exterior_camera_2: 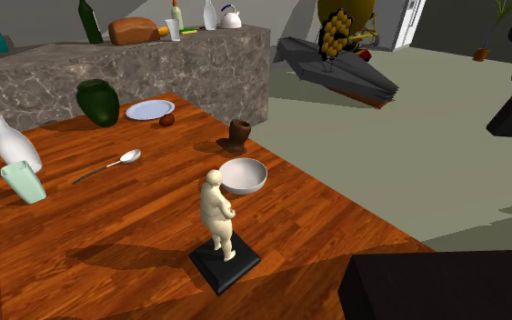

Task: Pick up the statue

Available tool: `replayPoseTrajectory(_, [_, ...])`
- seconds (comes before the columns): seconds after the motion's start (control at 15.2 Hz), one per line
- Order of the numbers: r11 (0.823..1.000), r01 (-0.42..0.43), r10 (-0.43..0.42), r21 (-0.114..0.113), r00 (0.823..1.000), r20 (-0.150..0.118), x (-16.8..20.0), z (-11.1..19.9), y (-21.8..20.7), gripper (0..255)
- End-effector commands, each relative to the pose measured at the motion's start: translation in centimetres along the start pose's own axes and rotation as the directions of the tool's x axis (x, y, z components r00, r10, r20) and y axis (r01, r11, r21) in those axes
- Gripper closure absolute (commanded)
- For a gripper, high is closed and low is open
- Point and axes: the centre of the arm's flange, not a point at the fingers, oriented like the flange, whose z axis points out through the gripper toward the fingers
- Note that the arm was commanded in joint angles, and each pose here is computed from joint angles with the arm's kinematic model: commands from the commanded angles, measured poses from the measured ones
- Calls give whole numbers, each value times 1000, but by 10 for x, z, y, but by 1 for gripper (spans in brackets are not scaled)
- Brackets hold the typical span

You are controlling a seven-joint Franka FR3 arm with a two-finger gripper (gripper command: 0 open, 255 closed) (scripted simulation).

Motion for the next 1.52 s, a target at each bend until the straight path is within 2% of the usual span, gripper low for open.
replayPoseTrajectory(0.0, [1000,0,0,0,1000,0,0,0,0,0])
replayPoseTrajectory(1.45, [990,-41,34,136,998,57,155,168,209,0])
